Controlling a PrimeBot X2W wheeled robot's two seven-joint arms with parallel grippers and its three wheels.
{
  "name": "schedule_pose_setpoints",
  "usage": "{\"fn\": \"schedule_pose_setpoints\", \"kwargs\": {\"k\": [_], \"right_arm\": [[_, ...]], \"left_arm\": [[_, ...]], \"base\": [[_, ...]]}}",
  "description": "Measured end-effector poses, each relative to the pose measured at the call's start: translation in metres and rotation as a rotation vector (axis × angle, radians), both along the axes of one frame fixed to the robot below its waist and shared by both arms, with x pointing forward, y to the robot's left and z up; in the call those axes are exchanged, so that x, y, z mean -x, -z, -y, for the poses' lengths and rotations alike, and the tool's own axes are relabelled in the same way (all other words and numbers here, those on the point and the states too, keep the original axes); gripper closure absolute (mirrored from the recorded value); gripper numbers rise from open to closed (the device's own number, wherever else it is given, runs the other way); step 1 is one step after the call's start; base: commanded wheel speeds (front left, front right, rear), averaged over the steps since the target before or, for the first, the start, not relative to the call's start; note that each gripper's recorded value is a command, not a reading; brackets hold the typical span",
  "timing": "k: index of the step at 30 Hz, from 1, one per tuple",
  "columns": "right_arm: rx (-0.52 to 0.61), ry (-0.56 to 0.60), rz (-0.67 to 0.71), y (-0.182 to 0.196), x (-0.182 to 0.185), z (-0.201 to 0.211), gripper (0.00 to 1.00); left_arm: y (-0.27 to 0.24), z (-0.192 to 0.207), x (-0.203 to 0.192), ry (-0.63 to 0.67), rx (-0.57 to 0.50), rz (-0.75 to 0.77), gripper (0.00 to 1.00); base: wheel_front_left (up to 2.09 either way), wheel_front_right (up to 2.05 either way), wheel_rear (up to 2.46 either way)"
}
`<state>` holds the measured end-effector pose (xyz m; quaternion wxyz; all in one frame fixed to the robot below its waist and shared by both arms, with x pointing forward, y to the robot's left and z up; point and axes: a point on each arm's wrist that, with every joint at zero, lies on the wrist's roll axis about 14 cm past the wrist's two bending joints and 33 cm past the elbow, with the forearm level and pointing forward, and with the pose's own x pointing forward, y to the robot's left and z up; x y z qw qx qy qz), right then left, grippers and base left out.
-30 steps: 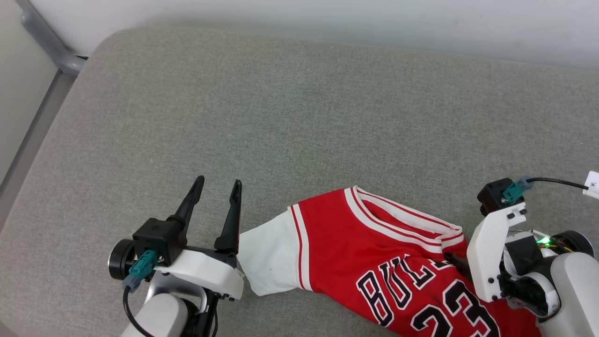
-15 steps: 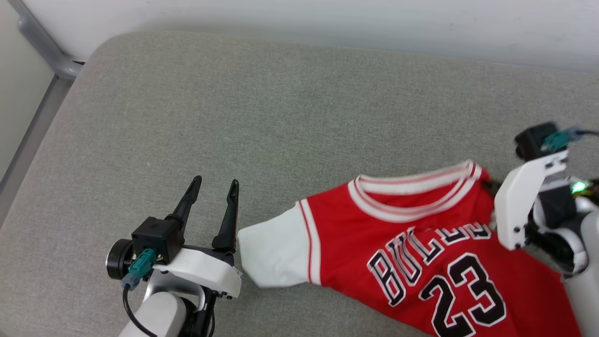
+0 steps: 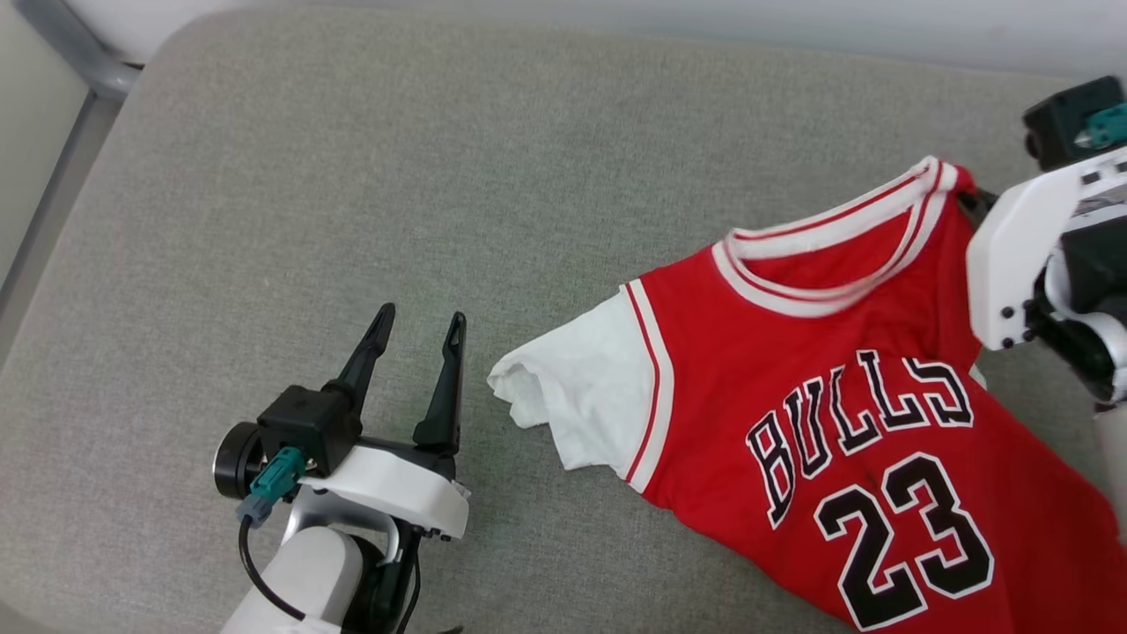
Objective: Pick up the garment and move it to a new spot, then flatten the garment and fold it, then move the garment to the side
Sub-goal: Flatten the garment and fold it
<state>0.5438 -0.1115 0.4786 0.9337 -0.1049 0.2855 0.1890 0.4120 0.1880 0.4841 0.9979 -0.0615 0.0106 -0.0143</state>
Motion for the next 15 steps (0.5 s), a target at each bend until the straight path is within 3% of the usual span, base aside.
{"fn": "schedule_pose_setpoints", "kwargs": {"k": [7,8,9,10,15], "right_arm": [[-0.014,-0.027,-0.071,0.053,-0.003,-0.016,1.0],[-0.02,-0.025,-0.077,0.059,-0.003,-0.016,0.89],[-0.026,-0.021,-0.084,0.065,-0.002,-0.016,0.51],[-0.032,-0.018,-0.075,0.067,-0.003,-0.017,0.01],[-0.098,0.006,0.048,0.052,-0.008,-0.016,0.0]], "left_arm": [[0.015,0.0,-0.009,0.002,0.0,-0.031,0.0],[0.016,0.0,-0.01,0.002,0.0,-0.033,0.0],[0.017,-0.001,-0.011,0.002,0.0,-0.036,0.0],[0.018,-0.001,-0.01,0.001,-0.004,-0.037,0.0],[0.013,-0.004,-0.009,-0.003,-0.012,-0.025,0.0]], "base": [[0.0,0.0,0.0],[0.0,0.0,0.0],[0.0,0.0,0.0],[0.0,0.0,0.0],[0.0,0.0,0.0]]}}
